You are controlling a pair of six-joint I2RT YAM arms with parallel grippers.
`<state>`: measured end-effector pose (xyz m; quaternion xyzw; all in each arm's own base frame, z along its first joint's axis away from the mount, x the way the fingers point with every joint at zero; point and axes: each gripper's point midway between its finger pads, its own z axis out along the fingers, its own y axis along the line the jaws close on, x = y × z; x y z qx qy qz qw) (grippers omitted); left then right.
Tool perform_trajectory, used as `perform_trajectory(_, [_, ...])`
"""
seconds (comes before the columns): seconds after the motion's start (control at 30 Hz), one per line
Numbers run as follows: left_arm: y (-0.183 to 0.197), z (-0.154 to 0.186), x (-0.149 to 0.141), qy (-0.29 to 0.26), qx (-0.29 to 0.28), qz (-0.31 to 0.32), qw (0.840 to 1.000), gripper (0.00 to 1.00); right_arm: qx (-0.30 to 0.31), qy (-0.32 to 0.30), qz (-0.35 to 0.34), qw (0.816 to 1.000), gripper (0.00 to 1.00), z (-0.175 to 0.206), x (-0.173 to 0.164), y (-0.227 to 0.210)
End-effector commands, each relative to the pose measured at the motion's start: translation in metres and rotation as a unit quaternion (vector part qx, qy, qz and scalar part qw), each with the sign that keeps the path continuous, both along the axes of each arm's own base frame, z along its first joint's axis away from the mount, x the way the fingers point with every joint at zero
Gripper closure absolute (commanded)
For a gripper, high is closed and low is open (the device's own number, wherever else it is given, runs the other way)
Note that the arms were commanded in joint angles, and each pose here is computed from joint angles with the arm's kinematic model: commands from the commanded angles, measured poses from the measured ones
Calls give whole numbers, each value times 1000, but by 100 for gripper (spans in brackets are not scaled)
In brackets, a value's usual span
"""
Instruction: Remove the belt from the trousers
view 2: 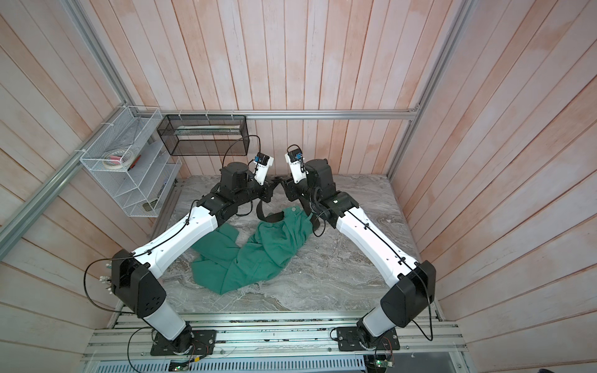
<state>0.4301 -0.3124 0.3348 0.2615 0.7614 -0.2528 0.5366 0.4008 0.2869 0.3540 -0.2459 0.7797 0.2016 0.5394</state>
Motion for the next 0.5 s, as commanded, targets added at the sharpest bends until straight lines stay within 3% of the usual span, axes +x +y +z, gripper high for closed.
perform_trajectory(0.0, [-4,27,0,-23,-28,-2,999,100,-24,5,-4,1000,51,-3,2,-2])
perform_trajectory(0.13, [-6,27,-1,-23,-28,-4,999,100,-32,6,-4,999,51,-6,1,-3])
perform_trajectory(0.47, [-9,26,-5,-20,-26,-8,999,100,-33,24,2,999,74,-26,0,0])
